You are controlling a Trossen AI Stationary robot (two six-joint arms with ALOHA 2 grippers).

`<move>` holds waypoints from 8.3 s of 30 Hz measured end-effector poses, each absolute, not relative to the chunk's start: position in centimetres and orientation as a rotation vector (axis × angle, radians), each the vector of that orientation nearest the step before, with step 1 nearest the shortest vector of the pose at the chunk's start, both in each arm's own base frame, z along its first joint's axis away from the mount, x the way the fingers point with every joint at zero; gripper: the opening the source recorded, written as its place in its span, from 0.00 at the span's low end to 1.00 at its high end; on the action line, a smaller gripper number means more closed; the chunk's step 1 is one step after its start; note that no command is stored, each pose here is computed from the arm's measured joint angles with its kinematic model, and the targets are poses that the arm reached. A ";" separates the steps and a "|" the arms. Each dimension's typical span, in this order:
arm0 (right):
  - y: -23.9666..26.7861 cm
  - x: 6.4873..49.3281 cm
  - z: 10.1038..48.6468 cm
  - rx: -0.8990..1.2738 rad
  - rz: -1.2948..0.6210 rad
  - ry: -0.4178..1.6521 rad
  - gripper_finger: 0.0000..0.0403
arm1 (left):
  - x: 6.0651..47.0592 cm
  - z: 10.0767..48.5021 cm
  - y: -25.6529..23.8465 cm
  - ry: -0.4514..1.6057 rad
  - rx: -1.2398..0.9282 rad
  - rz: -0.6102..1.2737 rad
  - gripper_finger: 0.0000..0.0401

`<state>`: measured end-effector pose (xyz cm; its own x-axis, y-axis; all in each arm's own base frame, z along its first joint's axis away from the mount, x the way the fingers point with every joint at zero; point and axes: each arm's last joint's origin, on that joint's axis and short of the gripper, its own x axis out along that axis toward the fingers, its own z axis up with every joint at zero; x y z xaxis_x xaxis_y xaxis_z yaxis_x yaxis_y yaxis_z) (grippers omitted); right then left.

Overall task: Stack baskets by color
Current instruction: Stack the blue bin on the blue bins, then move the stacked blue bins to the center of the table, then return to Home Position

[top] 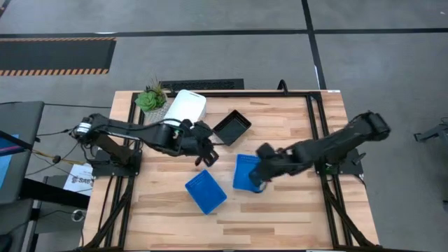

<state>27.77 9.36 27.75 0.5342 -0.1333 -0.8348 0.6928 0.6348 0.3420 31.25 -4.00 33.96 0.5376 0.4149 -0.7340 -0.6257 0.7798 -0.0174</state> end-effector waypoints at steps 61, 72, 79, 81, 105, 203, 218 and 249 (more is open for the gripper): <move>15.6 16.2 30.2 0.821 -0.713 0.794 0.16 | 34.1 34.0 -1.5 0.876 -0.054 -0.076 0.00; 15.3 16.4 30.1 0.798 -0.737 0.786 0.16 | 32.6 32.5 -1.9 1.015 0.293 -0.407 0.00; 15.2 16.3 30.1 0.785 -0.744 0.792 0.16 | 34.4 29.8 -4.1 1.020 0.411 -0.573 0.00; 15.1 16.2 30.1 0.777 -0.748 0.795 0.16 | 35.0 29.1 -5.0 1.008 0.449 -0.620 0.00; 15.5 15.5 30.0 0.740 -0.735 0.824 0.16 | 37.3 23.0 -7.8 1.116 0.505 -0.816 0.00; 15.0 15.1 29.9 0.674 -0.766 0.872 0.17 | 32.7 19.6 2.5 0.866 -0.106 0.310 0.00; 13.8 20.0 33.6 0.285 -0.535 0.572 0.17 | 27.1 44.8 -0.6 0.417 -0.266 -0.001 0.00; 3.6 17.8 33.5 0.212 -0.345 0.277 0.18 | 10.8 38.5 -1.2 0.005 -0.216 -0.174 0.00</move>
<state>17.76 3.55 33.49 0.9041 -0.3024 -0.3020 0.3600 0.9197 0.1569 10.84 -1.24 38.51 0.9849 -0.1727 0.0138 0.1716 0.9617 -0.2137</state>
